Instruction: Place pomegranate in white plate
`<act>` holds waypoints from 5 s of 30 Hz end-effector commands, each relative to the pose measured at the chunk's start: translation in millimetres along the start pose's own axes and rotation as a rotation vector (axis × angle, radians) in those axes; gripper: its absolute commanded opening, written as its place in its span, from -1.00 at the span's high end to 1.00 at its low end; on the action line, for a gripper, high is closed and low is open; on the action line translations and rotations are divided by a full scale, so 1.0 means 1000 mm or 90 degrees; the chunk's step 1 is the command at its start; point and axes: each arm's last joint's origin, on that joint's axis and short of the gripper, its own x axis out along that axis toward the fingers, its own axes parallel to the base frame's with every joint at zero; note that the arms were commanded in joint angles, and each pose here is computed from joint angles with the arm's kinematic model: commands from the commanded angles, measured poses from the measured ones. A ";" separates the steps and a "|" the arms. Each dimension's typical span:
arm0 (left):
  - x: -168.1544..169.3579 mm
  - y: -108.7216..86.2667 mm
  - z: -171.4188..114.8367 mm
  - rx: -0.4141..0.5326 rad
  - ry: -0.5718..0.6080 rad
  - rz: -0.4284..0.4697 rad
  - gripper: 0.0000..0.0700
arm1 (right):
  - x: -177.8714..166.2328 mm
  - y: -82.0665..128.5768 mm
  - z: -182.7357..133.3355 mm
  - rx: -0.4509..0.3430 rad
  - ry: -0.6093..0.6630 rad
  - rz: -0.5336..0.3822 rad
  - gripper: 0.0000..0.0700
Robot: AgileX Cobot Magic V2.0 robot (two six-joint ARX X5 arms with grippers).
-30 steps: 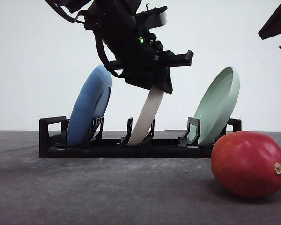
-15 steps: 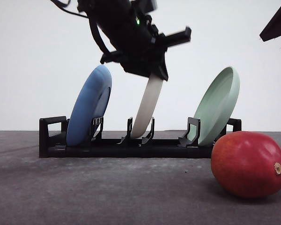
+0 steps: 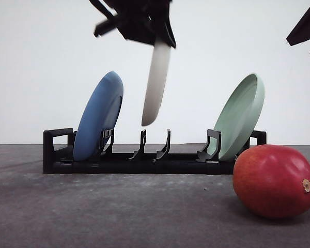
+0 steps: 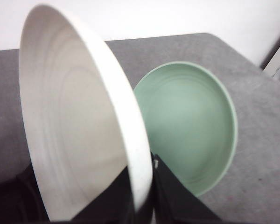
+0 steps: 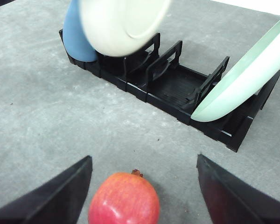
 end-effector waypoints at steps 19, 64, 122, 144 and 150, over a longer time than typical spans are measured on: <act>-0.081 -0.017 -0.001 -0.021 0.016 -0.161 0.97 | -0.002 0.001 0.005 -0.003 -0.012 0.004 -0.28; -0.069 -0.048 -0.190 0.784 0.363 -0.040 0.94 | -0.002 0.001 0.005 -0.004 -0.012 0.004 -0.28; -0.158 0.114 -0.064 -0.052 0.173 0.101 -0.15 | -0.002 0.002 -0.001 0.152 0.032 0.005 -0.31; -0.168 0.128 -0.071 -0.073 0.155 0.151 -0.12 | 0.074 0.001 -0.016 0.294 0.304 -0.052 -0.85; -0.168 0.128 -0.071 -0.071 0.155 0.150 -0.12 | 0.099 0.002 -0.024 0.291 0.363 -0.050 -0.85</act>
